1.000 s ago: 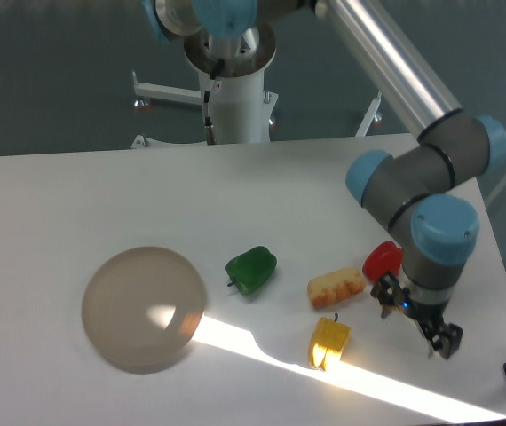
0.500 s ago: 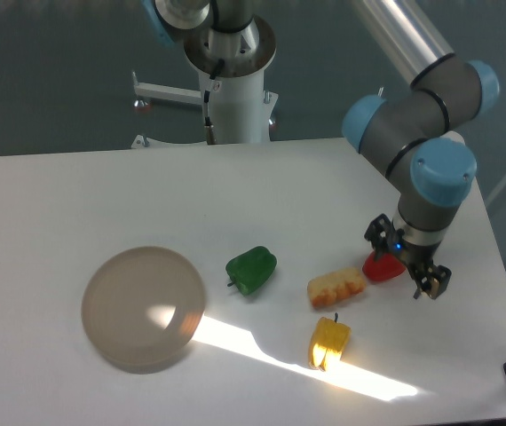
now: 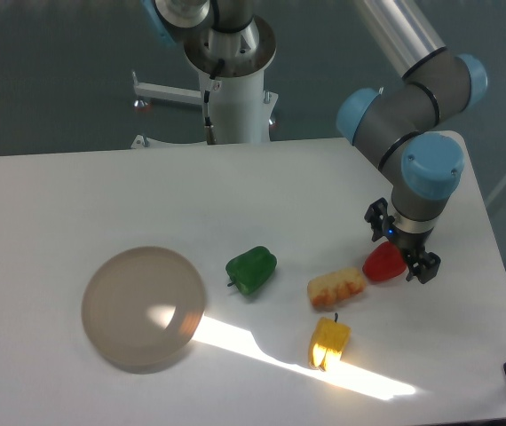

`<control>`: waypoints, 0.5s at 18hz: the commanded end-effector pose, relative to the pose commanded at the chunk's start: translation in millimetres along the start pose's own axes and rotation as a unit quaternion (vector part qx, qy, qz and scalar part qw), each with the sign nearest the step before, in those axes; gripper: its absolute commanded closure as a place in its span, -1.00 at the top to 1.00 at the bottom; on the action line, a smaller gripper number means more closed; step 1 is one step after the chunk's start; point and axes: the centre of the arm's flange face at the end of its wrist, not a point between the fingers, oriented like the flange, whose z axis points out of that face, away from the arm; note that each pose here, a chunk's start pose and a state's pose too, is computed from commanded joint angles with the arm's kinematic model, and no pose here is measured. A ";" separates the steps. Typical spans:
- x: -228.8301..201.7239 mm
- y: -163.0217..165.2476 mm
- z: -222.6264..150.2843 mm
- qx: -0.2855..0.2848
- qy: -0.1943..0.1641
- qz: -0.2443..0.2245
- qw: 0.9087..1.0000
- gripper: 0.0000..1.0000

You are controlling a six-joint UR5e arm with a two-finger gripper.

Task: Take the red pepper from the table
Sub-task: 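Lower the open gripper around the red pepper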

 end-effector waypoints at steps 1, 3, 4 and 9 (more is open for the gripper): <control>1.3 -0.1 3.9 -0.001 0.004 0.009 1.000 1.00; 2.6 1.7 9.1 -0.001 0.001 0.012 1.000 1.00; 5.2 1.2 16.8 -0.001 -0.004 0.013 1.000 1.00; 7.2 -0.1 29.1 -0.005 -0.019 0.025 0.999 1.00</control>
